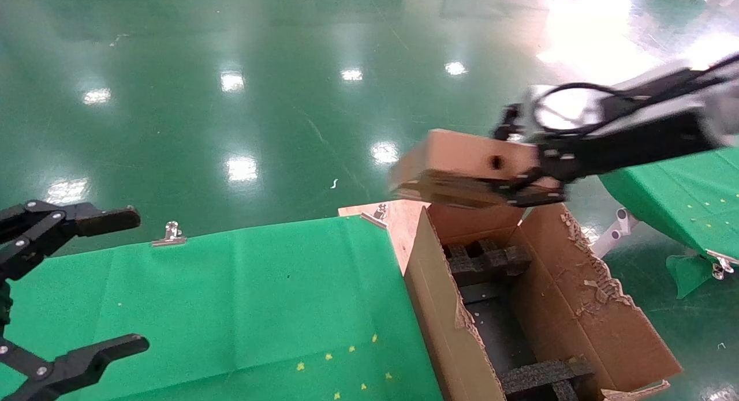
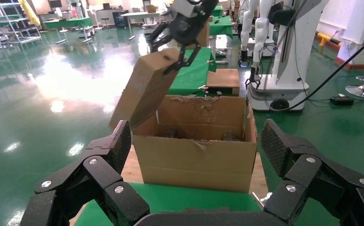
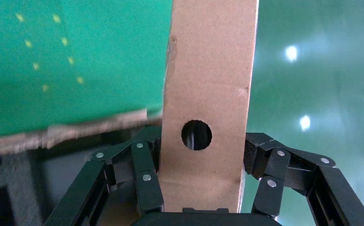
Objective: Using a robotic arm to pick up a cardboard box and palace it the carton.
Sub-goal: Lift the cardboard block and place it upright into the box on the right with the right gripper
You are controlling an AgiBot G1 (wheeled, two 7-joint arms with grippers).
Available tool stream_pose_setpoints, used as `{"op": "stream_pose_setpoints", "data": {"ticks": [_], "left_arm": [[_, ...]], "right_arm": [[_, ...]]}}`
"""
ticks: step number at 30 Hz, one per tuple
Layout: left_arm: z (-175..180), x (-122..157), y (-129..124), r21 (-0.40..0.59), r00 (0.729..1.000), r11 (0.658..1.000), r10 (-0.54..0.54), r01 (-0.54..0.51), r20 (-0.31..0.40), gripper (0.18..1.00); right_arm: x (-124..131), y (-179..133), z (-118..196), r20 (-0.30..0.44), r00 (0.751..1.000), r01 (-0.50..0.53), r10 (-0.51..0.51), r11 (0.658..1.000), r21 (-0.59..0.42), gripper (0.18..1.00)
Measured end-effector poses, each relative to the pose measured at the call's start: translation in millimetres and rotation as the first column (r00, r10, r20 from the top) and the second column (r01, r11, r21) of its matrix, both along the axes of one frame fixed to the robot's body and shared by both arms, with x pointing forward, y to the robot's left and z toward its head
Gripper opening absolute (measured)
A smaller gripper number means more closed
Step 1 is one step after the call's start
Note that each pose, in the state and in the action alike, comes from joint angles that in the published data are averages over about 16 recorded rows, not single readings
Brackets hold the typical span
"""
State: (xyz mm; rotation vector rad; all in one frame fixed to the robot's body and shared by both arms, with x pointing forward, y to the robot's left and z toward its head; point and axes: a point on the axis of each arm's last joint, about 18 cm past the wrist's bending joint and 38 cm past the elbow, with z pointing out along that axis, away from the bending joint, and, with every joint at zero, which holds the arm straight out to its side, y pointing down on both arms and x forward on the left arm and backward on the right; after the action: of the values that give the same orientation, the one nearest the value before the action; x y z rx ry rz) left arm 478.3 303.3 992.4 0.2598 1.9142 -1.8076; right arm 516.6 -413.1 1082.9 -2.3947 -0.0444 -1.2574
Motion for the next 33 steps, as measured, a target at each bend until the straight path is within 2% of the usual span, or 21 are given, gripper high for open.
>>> {"op": "stream_pose_setpoints", "data": {"ticks": [5, 12, 19, 25, 29, 33], "left_arm": [[0, 0, 0, 0.0, 1.0, 1.0, 0.0, 0.0, 0.0, 1.001], [0, 0, 0, 0.0, 1.0, 1.0, 0.0, 0.0, 0.0, 1.001], [0, 0, 0, 0.0, 1.0, 1.0, 0.0, 0.0, 0.0, 1.001], [0, 0, 0, 0.0, 1.0, 1.0, 0.001, -0.001, 0.0, 1.001], [0, 0, 0, 0.0, 1.0, 1.0, 0.001, -0.001, 0.0, 1.001], [0, 0, 0, -0.001, 1.0, 1.0, 0.001, -0.001, 0.0, 1.001]], "right_arm": [[-20, -40, -14, -0.03, 0.993, 0.112, -0.111, 0.992, 0.049, 0.313], [-46, -79, -40, -0.093, 0.969, 0.24, -0.23, 0.965, 0.111, 0.312], [-58, -95, -55, -0.134, 0.95, 0.299, -0.281, 0.943, 0.148, 0.311], [-59, -100, -61, -0.161, 0.938, 0.334, -0.306, 0.923, 0.191, 0.31], [-54, -104, -66, -0.19, 0.92, 0.382, -0.342, 0.89, 0.248, 0.309], [-51, -111, -75, -0.245, 0.884, 0.462, -0.397, 0.821, 0.337, 0.308]]}}
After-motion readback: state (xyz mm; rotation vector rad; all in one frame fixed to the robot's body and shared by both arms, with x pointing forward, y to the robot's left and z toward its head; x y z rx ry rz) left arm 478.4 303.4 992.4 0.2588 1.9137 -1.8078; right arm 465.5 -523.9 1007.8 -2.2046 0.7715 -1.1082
